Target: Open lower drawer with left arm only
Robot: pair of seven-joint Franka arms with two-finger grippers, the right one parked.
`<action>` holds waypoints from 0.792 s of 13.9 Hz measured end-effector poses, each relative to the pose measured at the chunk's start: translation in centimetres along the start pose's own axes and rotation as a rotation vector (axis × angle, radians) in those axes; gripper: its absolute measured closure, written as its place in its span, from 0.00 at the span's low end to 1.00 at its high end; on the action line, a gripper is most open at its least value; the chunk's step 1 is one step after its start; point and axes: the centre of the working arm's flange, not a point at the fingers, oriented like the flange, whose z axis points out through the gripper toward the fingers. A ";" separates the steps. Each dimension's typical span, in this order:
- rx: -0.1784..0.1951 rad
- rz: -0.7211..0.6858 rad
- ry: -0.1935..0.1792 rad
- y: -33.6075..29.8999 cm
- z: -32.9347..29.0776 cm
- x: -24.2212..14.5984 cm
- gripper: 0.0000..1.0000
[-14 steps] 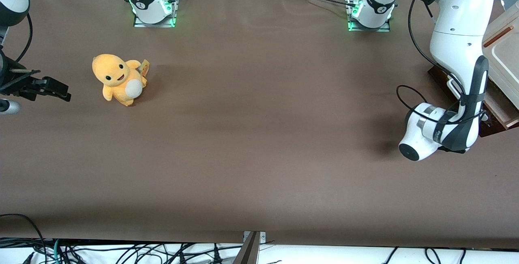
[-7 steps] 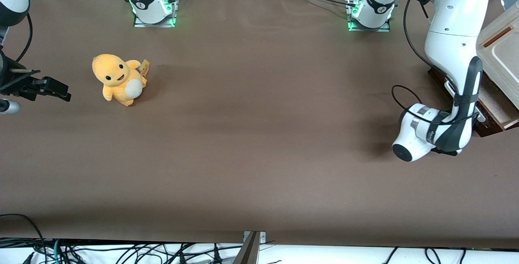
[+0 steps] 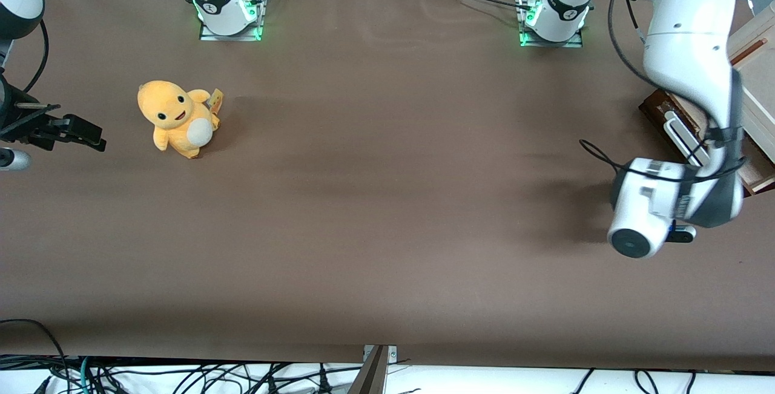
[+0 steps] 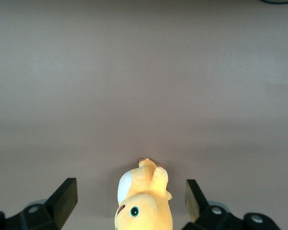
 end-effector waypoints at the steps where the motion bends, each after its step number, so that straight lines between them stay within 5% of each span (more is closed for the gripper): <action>1: -0.107 -0.007 0.002 -0.7 -1.5 -0.5 0.00; 6: -0.651 -0.029 0.050 -8.9 -8.9 -4.2 0.00; 8: -0.756 -0.039 0.093 -12.0 -10.8 -5.6 0.00; 11: -0.790 -0.054 0.180 -14.2 -13.6 -7.4 0.00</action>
